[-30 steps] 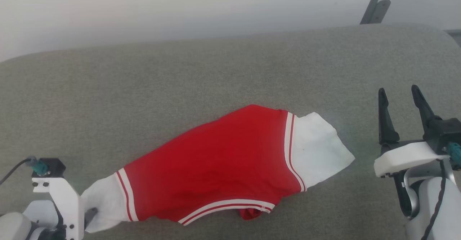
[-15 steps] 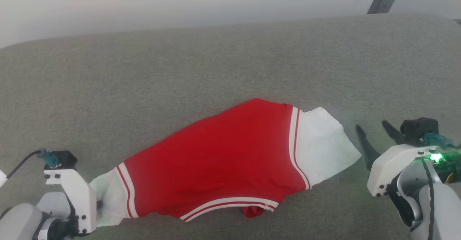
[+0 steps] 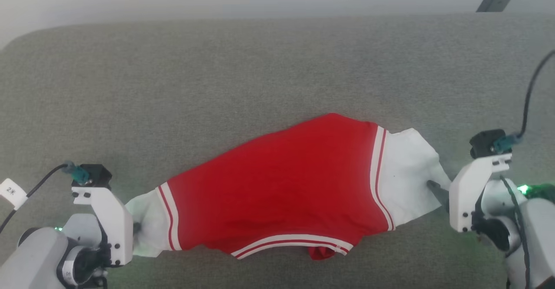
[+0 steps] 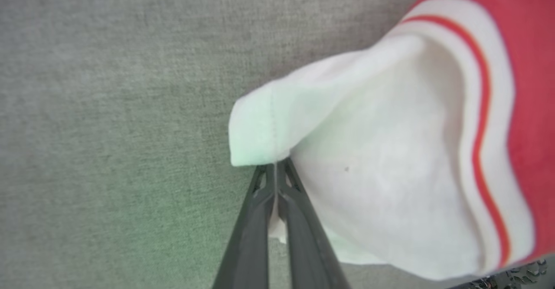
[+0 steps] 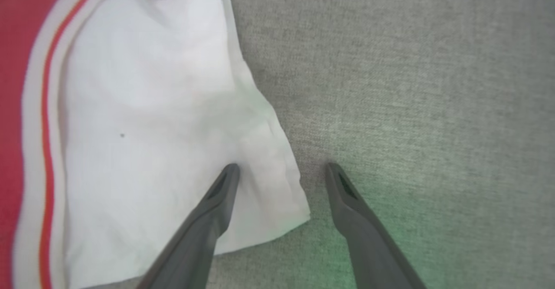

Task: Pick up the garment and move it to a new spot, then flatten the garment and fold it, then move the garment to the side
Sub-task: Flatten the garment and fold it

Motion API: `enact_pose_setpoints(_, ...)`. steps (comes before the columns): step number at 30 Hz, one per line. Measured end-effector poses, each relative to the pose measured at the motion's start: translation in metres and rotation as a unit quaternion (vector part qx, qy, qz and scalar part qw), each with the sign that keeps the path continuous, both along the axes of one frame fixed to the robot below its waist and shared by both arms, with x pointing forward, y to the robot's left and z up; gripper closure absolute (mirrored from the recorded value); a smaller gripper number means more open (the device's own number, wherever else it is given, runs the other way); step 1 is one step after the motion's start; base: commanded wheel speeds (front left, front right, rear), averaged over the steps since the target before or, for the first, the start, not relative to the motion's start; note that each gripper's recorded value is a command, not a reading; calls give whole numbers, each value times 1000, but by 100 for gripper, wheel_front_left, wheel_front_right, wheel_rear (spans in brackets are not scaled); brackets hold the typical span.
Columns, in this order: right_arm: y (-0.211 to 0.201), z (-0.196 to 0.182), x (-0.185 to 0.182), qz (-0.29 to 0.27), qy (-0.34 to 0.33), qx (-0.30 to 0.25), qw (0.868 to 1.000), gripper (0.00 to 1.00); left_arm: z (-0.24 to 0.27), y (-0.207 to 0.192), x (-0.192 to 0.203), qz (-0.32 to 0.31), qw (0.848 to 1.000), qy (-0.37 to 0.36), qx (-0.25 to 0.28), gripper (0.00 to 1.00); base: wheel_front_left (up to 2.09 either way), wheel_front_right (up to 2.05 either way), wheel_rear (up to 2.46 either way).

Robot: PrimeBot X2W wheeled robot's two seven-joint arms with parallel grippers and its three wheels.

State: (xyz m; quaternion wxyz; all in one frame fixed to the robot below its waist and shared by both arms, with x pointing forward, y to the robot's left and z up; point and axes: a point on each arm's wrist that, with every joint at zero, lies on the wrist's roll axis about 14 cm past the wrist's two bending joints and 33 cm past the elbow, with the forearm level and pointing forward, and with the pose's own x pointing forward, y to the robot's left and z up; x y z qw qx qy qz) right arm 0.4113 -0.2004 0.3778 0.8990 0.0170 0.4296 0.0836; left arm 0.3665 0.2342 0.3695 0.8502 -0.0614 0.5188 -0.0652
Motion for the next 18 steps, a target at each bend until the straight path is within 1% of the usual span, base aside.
enact_pose_setpoints(1,0,-5,-3,3,20,-2,1000,0,0,0,0,2,1000,-1,-1,100,0,0,0)
enact_pose_setpoints(2,0,-6,-2,9,32,-8,999,72,0,0,1,3,1000,-1,-2,100,0,0,0)
enact_pose_setpoints(3,-1,-6,-1,14,39,-13,999,100,0,1,1,3,1000,-2,-2,100,0,0,0)
enact_pose_setpoints(6,0,-4,2,14,43,-8,999,100,1,2,3,5,1000,-6,-1,100,0,0,0)
enact_pose_setpoints(9,5,10,15,13,16,8,1000,100,9,2,11,7,1000,-22,-4,100,0,0,0)
enact_pose_setpoints(11,6,21,22,15,-7,11,1000,100,21,1,22,7,999,-46,-6,100,0,0,0)
enact_pose_setpoints(15,16,64,45,27,-81,30,996,100,67,4,53,3,994,-113,-1,100,0,0,0)
enact_pose_setpoints(18,21,105,59,39,-141,35,989,100,111,3,74,-7,985,-171,7,100,0,0,0)
